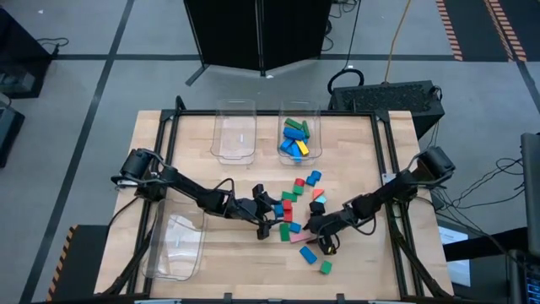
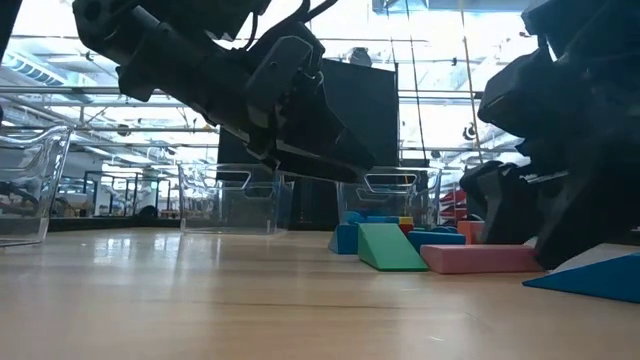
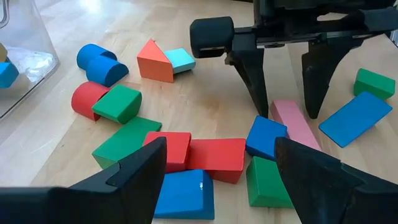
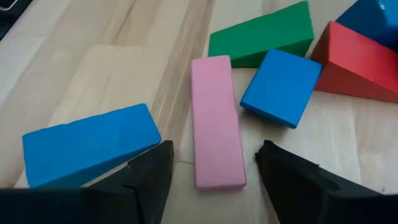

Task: Sort blocks by size
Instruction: Put the pink rectangular block into the top right transparent bin

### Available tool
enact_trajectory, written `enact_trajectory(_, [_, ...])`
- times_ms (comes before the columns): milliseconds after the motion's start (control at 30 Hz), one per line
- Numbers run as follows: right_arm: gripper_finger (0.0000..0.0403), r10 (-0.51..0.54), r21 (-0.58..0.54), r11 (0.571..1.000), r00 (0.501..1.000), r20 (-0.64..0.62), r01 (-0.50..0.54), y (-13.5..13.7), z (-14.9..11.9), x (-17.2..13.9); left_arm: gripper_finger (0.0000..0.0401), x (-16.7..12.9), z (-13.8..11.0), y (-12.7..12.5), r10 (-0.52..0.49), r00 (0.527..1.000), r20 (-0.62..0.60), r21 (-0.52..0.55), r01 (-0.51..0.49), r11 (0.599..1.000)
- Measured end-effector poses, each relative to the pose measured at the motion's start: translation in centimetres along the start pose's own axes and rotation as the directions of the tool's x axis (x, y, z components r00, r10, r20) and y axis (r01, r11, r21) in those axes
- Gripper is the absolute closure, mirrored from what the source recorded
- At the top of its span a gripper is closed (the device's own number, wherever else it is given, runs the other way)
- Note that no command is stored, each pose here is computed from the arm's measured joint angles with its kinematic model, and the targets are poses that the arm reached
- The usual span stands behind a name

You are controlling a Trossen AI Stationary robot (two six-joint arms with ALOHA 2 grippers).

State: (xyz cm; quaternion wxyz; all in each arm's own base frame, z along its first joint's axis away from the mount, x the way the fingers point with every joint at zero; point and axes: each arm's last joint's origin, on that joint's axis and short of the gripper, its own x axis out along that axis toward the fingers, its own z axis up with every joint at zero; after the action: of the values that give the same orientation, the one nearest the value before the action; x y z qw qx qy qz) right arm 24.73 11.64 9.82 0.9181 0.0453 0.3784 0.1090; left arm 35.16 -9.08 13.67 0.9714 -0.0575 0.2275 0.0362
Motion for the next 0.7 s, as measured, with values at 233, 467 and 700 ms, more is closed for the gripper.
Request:
enact_trajectory(233, [0.0228,-0.023,0.006,1.0,1.0,0.006,0.023,-0.11,-0.01,0.07,0.0104,0.0,0.0,0.01,0.003,1.0,0.001,0.0,-0.003,1.0])
enact_trajectory(467, [0.0299,-0.047,-0.004,0.999,0.999,0.02,0.048,-0.19,0.03,0.1,0.0104,0.0,-0.01,0.02,0.004,1.0,0.0,0.0,-0.004,1.0])
enact_trajectory(700, [0.0302,-0.038,-0.014,0.999,0.998,0.045,0.039,-0.13,0.36,-0.13,0.0104,0.0,-0.12,0.04,0.007,1.0,-0.01,0.003,-0.007,1.0])
